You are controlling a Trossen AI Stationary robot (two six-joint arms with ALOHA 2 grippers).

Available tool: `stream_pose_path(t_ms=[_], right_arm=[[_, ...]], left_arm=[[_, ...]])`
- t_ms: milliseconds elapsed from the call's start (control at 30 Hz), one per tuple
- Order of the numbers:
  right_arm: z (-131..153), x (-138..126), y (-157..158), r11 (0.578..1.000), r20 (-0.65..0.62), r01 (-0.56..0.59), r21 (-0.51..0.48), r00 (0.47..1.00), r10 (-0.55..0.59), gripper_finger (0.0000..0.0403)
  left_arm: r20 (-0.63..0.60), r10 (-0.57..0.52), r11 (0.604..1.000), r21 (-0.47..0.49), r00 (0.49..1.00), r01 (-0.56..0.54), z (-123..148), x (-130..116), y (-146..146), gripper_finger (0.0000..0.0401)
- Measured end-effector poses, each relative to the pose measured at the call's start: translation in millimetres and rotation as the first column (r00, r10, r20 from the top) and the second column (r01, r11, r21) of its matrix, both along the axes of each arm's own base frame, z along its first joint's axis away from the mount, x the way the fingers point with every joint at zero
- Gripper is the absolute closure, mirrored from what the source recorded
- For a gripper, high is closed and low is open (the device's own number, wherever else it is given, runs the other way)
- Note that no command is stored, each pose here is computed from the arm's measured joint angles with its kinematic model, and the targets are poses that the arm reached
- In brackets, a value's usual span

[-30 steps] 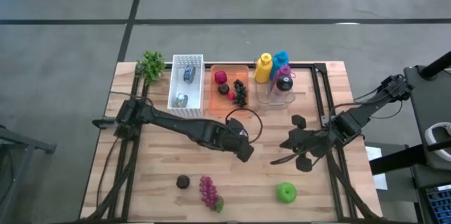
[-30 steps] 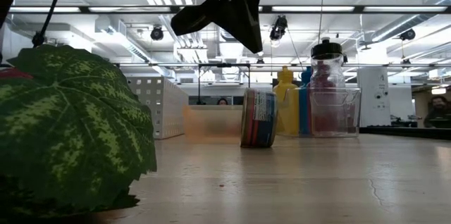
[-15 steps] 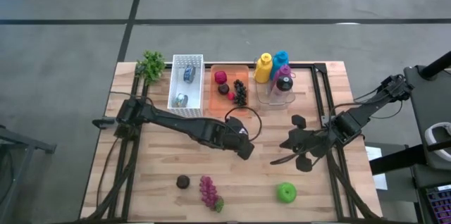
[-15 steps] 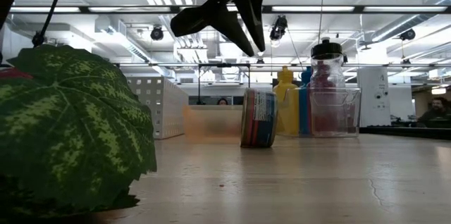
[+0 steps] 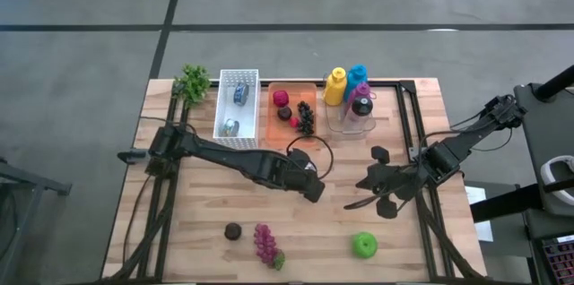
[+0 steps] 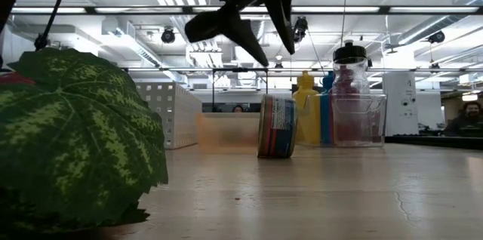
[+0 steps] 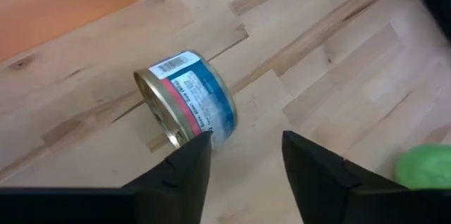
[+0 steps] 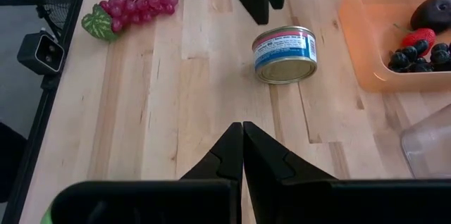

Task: Pick & Place Food Item
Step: Put the blue tuna can into the white bin

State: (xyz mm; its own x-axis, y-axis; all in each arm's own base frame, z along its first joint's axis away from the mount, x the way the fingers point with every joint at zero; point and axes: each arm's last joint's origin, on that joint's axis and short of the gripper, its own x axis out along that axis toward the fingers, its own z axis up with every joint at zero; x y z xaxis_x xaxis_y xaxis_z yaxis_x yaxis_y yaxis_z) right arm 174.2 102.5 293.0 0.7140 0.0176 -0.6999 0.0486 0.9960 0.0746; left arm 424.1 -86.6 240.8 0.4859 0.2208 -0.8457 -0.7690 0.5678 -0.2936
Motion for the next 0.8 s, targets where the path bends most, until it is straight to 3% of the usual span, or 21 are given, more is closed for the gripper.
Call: stream_pose_path(t_ms=[167, 533, 633, 800], right_arm=[[0.0, -0.1, 0.0, 1.000, 0.000, 0.000, 0.000, 1.000, 0.000, 0.0394], [0.0, -0.1, 0.0, 1.000, 0.000, 0.000, 0.000, 1.000, 0.000, 0.0394], [0.0, 0.0, 0.0, 1.000, 0.001, 0.000, 0.001, 1.000, 0.000, 0.0394], [0.2, -0.1, -0.1, 1.000, 0.002, 0.000, 0.001, 1.000, 0.000, 0.0394]], left_arm=[[-0.041, 0.002, 1.000, 0.008, 0.999, -0.002, -18.1, 2.9, -0.5, 0.0177], [-0.032, 0.047, 0.994, 0.098, 0.998, -0.044, -28.8, 3.8, 5.4, 0.0018], [-0.017, 0.059, 0.991, 0.118, 0.998, -0.056, -35.9, 4.0, 6.3, 0.0004], [0.025, 0.059, 0.992, 0.106, 0.998, -0.061, -50.7, 5.0, 6.5, 0.0014]])
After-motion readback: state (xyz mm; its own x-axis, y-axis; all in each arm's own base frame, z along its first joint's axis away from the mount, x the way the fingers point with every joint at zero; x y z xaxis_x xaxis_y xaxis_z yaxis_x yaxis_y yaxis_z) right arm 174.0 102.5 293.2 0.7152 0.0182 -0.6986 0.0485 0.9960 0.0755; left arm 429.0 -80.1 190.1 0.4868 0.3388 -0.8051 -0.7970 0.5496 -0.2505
